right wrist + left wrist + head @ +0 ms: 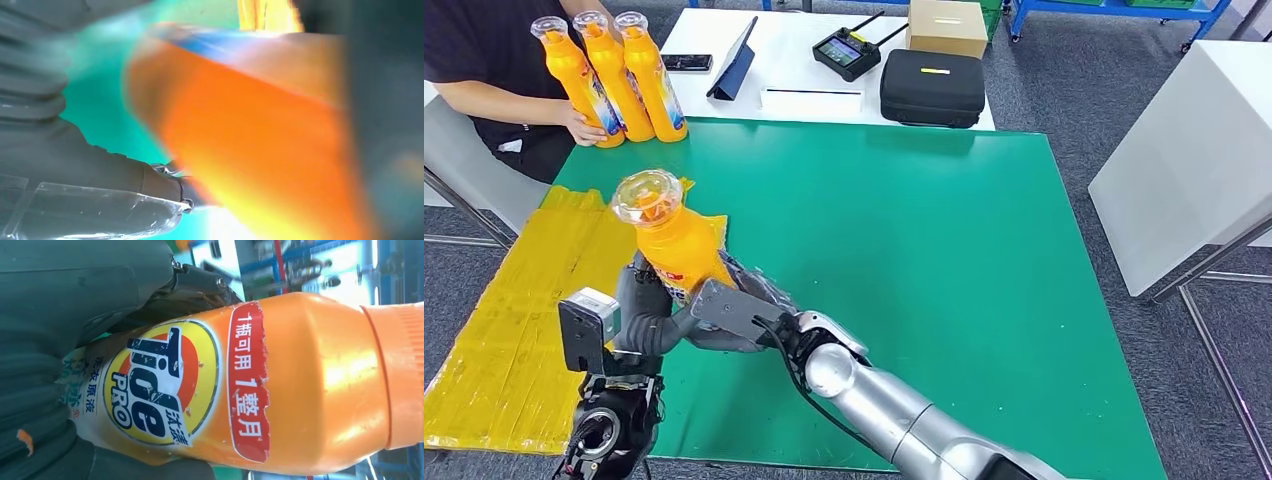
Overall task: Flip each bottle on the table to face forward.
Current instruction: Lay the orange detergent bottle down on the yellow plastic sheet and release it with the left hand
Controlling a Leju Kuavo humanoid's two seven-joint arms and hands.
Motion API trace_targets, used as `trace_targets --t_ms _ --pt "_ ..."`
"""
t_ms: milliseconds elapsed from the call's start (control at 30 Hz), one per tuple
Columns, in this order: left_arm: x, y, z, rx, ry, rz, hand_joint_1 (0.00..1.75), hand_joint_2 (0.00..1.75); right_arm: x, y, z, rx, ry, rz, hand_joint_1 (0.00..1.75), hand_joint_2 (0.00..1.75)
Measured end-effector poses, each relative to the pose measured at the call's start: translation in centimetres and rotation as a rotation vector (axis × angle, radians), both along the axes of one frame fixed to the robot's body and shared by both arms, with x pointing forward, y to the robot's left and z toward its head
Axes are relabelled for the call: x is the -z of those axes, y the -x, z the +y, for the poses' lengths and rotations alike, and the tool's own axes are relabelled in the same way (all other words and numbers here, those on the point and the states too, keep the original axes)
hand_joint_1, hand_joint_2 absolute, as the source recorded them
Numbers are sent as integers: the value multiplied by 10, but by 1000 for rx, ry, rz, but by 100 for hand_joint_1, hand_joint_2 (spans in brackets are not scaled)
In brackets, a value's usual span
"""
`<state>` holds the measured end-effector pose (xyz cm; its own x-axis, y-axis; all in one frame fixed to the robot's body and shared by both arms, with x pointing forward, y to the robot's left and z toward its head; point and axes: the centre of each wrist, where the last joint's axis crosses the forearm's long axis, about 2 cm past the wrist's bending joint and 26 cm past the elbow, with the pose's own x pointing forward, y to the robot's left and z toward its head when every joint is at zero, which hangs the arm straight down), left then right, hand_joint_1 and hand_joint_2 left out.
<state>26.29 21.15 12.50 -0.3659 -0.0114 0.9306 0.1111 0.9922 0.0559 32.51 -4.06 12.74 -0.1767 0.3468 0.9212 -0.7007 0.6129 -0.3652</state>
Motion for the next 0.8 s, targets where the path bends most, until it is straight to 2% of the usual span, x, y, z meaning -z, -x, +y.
trace_targets --t_ms 167,300,400,567,667,700,800 --pt "4 -4 12 -121 -102 -39 175 175 3 0 -6 13 -7 -5 0 0" --pt "14 -8 29 -331 -357 -147 175 175 6 1 -11 4 -9 -18 0 0" --pt "20 -10 41 -433 -509 -206 175 175 8 2 -13 -2 -10 -25 0 0" --pt "30 -9 62 -523 -798 -281 175 175 10 4 -19 0 -24 -34 0 0" --pt "31 -9 65 -527 -830 -291 175 175 10 5 -19 2 -25 -34 0 0" --pt "32 -9 70 -532 -892 -303 175 175 10 6 -20 5 -29 -36 0 0" --pt "55 0 104 -542 -1318 -261 175 175 10 14 -44 53 -75 -64 0 0"
